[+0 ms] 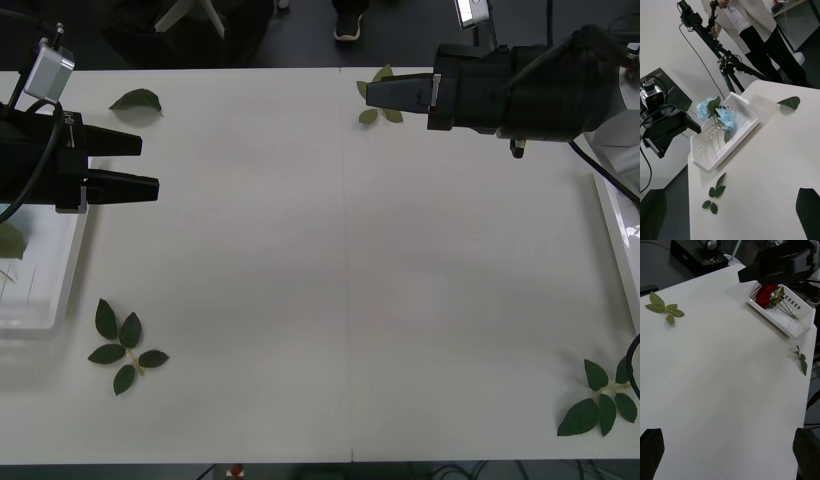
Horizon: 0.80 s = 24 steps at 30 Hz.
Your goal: Place the red flowers into the right box and the blue flowers into the left box. If a person shows an open palm, hand one flower to the person first, then continue sorting.
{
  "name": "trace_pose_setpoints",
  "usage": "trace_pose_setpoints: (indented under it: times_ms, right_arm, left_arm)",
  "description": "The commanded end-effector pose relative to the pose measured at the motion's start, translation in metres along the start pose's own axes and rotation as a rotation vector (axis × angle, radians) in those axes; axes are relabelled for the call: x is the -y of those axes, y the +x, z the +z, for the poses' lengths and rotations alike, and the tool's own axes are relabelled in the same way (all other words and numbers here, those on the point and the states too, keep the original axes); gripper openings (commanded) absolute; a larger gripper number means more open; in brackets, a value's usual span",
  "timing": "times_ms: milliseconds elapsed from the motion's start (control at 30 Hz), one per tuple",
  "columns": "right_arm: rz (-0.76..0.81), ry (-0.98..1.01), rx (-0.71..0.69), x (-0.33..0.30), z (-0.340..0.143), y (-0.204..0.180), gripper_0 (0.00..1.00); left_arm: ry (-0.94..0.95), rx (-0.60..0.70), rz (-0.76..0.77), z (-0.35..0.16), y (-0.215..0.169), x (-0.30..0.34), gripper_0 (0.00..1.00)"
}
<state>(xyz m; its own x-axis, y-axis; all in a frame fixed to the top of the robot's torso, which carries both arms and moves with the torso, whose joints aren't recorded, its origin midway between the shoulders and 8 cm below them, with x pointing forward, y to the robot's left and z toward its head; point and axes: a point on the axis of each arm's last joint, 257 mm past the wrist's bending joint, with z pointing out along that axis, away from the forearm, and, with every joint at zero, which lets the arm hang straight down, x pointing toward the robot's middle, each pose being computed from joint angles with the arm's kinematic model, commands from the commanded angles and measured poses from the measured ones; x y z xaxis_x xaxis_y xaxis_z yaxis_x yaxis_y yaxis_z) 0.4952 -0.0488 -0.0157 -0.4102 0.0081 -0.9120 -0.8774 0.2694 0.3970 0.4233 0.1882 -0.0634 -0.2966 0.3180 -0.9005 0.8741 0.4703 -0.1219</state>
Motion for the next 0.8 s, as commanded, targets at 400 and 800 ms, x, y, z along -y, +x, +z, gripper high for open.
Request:
trace_pose_setpoints:
  times_ms: [400, 800]
  right_arm:
    - [-0.055, 0.004, -0.014, -0.0062, -0.0071, -0.0052, 1.00]
    - [-0.061, 0.003, -0.014, -0.0062, -0.0071, -0.0052, 1.00]
  left_arm:
    - [-0.016, -0.018, 0.185, -0.0012, -0.0120, 0.0106, 1.00]
    - [-0.019, -0.019, 0.182, -0.0014, -0.0104, 0.0094, 1.00]
